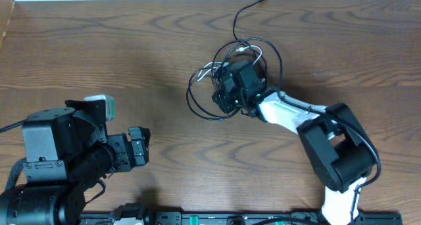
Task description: Untangle cables
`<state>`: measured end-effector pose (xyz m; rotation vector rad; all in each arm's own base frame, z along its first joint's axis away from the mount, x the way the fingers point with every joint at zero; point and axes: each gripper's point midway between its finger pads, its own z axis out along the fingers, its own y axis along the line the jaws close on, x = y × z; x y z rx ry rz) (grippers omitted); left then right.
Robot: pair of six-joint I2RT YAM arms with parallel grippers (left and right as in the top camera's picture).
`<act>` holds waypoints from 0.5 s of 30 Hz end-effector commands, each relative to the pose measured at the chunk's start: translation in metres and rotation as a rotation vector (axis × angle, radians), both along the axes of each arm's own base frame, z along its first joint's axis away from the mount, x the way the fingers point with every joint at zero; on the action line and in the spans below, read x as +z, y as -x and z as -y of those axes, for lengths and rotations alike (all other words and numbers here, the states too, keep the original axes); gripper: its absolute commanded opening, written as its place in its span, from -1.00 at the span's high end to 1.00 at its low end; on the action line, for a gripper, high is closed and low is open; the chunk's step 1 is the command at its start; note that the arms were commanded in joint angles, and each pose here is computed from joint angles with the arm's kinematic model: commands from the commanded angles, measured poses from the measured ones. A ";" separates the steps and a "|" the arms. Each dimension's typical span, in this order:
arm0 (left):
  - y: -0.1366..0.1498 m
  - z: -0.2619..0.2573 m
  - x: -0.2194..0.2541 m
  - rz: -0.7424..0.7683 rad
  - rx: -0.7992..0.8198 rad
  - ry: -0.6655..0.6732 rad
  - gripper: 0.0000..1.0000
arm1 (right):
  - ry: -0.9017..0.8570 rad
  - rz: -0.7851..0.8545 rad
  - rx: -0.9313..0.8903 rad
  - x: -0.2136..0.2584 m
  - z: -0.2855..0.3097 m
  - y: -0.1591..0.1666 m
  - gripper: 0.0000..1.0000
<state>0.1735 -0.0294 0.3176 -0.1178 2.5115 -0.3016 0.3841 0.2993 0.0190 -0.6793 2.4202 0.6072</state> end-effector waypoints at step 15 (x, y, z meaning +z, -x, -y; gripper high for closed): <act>-0.001 0.001 0.001 0.001 0.001 0.011 -0.88 | -0.115 -0.050 0.109 0.027 -0.021 0.021 0.98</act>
